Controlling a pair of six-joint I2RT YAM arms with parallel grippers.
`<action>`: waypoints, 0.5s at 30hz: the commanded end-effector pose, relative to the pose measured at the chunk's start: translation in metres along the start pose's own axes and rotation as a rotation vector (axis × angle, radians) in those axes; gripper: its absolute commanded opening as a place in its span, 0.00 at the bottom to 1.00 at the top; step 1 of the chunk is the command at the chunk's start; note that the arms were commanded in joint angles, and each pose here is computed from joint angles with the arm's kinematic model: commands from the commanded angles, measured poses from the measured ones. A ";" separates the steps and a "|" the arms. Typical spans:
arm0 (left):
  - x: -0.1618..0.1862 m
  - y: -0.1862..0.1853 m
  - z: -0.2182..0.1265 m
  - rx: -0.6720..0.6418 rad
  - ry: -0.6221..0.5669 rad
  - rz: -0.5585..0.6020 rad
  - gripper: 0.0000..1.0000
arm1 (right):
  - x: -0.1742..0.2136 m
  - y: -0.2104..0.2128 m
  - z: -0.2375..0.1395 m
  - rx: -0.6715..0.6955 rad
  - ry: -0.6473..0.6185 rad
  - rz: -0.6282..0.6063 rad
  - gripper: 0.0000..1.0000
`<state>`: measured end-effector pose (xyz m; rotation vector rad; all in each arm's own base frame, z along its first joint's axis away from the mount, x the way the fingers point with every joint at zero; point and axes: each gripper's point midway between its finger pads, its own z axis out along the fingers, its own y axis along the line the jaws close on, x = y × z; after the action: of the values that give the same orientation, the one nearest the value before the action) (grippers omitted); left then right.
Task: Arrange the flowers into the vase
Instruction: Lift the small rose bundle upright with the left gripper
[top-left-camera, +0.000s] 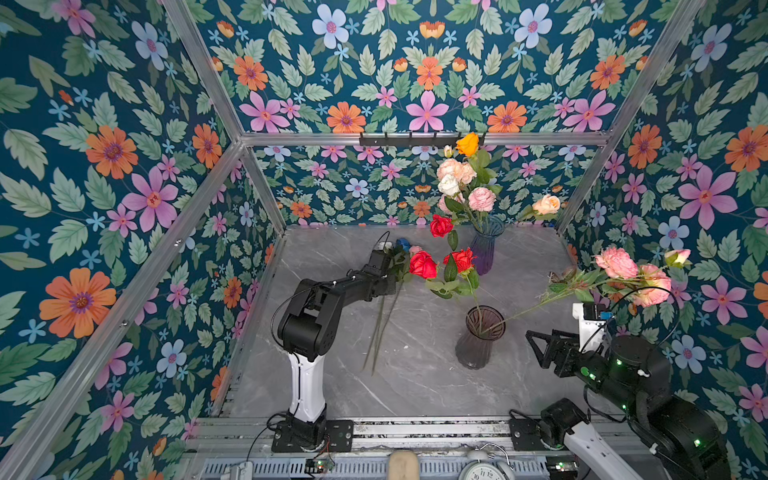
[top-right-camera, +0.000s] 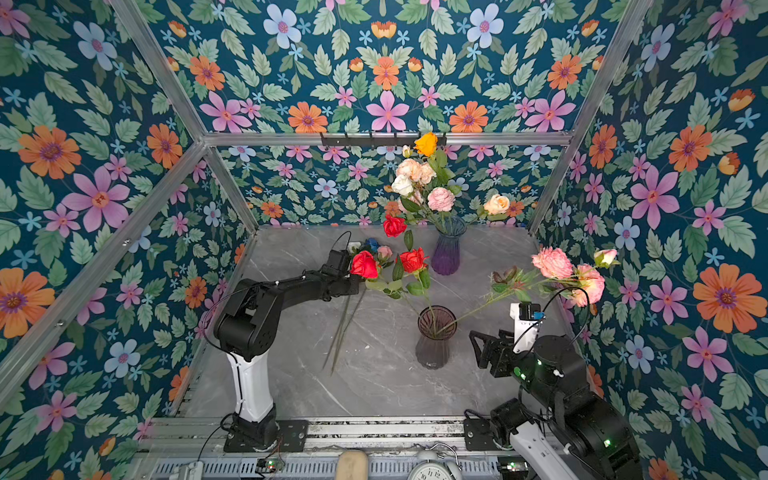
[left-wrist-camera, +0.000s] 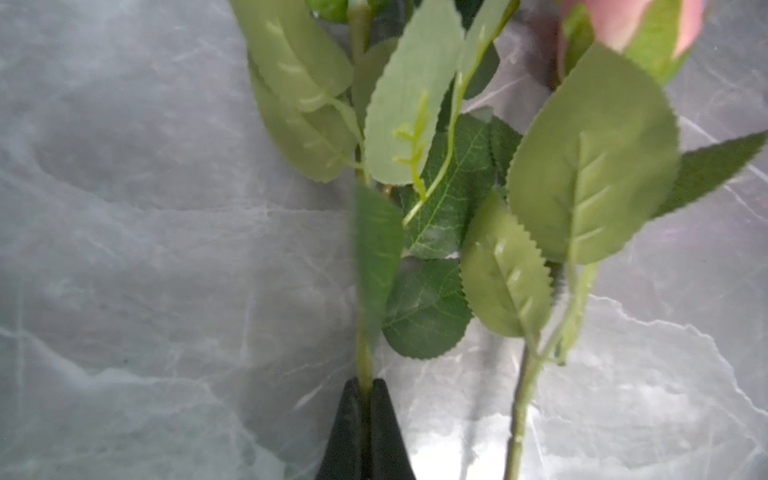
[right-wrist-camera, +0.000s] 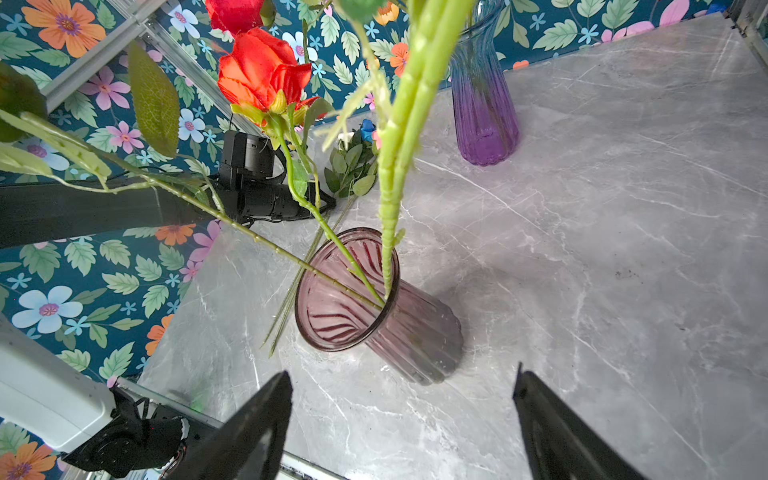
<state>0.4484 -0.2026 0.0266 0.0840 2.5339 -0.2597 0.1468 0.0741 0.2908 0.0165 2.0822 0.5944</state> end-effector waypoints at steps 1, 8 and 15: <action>0.020 0.007 -0.005 -0.028 0.075 0.025 0.00 | -0.004 0.001 0.000 -0.002 -0.017 -0.009 0.85; -0.059 0.009 -0.114 -0.011 -0.233 -0.019 0.00 | -0.005 0.002 0.000 -0.006 -0.016 -0.009 0.85; -0.135 -0.030 -0.327 0.293 -0.751 0.002 0.00 | -0.005 0.005 0.003 -0.024 -0.020 0.003 0.85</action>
<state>0.3972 -0.1582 0.3125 0.0173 1.9166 -0.4356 0.1474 0.0745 0.2911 0.0163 2.0804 0.5961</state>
